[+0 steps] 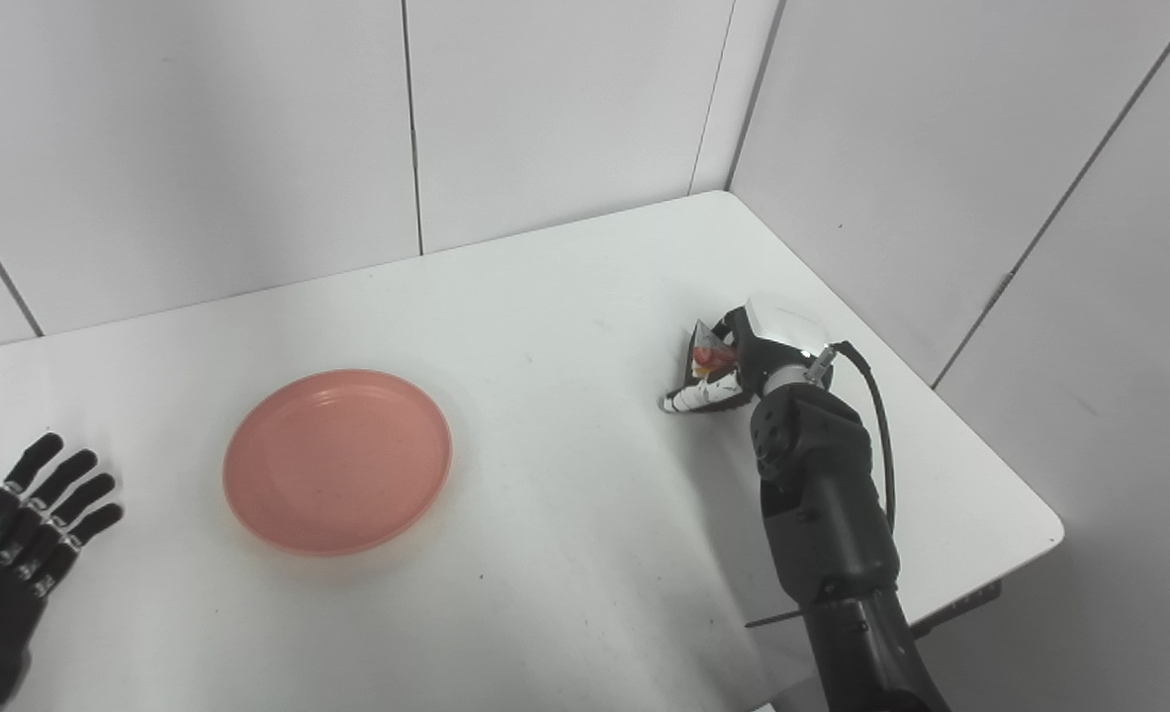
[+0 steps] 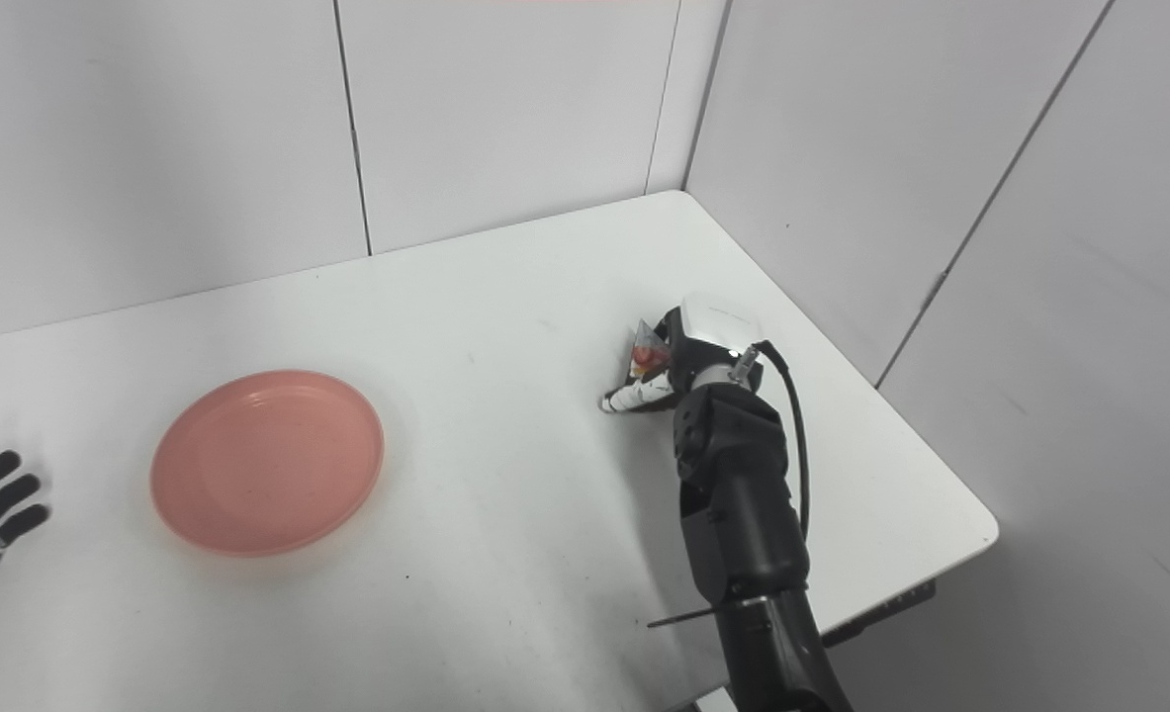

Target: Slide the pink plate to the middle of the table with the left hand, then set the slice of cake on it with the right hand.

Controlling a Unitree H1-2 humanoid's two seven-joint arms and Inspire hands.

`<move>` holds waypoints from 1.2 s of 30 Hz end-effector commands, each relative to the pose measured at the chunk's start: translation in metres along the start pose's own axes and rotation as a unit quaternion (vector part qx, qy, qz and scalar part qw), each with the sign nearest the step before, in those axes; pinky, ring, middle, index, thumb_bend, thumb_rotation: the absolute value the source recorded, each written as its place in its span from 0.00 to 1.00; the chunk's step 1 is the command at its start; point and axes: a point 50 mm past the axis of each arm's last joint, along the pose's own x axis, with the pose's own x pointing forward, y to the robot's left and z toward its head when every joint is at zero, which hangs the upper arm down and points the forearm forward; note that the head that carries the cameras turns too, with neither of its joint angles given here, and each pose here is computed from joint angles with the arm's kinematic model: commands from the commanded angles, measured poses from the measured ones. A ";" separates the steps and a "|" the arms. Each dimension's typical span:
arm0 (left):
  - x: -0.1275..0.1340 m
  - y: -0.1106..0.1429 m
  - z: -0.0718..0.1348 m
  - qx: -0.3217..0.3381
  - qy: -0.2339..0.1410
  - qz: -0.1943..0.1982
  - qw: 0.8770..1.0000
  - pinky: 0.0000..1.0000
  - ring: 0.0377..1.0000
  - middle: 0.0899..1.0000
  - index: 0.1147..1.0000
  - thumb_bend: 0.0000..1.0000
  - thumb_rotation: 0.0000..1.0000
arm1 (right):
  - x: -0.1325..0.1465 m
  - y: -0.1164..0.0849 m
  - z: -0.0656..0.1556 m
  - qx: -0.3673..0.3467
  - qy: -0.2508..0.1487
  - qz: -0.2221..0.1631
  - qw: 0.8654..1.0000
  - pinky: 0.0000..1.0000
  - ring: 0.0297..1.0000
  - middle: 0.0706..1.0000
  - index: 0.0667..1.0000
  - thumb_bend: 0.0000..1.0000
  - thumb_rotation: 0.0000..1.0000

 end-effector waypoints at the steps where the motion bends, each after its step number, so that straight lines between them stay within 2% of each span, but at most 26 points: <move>1: -0.026 0.006 -0.043 -0.023 0.103 0.026 0.994 0.86 0.89 0.90 0.90 0.44 0.91 | 0.001 -0.021 0.002 -0.005 -0.008 -0.029 1.000 0.28 0.34 0.43 0.55 0.80 0.18; 4: -0.026 0.006 -0.043 -0.022 0.103 0.025 0.994 0.86 0.89 0.91 0.90 0.44 0.91 | 0.001 -0.020 0.000 -0.002 -0.010 -0.025 1.000 0.28 0.35 0.44 0.47 0.56 0.14; 6: -0.025 0.005 -0.042 -0.024 0.103 0.024 0.994 0.86 0.89 0.91 0.90 0.44 0.91 | 0.002 -0.019 0.000 0.000 -0.009 -0.019 1.000 0.28 0.34 0.43 0.46 0.53 0.14; 11: -0.025 0.004 -0.043 -0.025 0.103 0.024 0.994 0.86 0.89 0.91 0.90 0.44 0.91 | 0.003 -0.018 -0.001 0.008 -0.006 -0.015 1.000 0.30 0.35 0.43 0.45 0.52 0.13; 20: -0.023 0.000 -0.044 -0.022 0.102 0.025 0.994 0.86 0.89 0.91 0.90 0.44 0.91 | 0.000 -0.022 0.004 0.025 -0.025 -0.049 0.998 0.30 0.36 0.44 0.45 0.51 0.13; 24: -0.022 -0.002 -0.046 -0.026 0.101 0.021 0.994 0.86 0.89 0.91 0.90 0.45 0.89 | -0.012 -0.032 0.017 0.032 -0.064 -0.076 0.995 0.27 0.32 0.41 0.45 0.52 0.13; 29: -0.021 -0.009 -0.047 -0.021 0.097 0.020 0.995 0.86 0.88 0.90 0.90 0.45 0.89 | -0.028 -0.046 0.037 0.038 -0.113 -0.097 0.988 0.26 0.32 0.39 0.45 0.52 0.13; 33: -0.019 -0.019 -0.048 -0.013 0.092 0.014 0.996 0.87 0.89 0.91 0.91 0.45 0.89 | -0.039 -0.056 0.052 0.048 -0.158 -0.101 0.981 0.28 0.34 0.41 0.45 0.51 0.13; 36: -0.017 -0.031 -0.050 -0.011 0.088 0.011 0.996 0.86 0.89 0.90 0.90 0.45 0.88 | -0.049 -0.062 0.073 0.047 -0.200 -0.103 0.973 0.28 0.35 0.41 0.45 0.51 0.13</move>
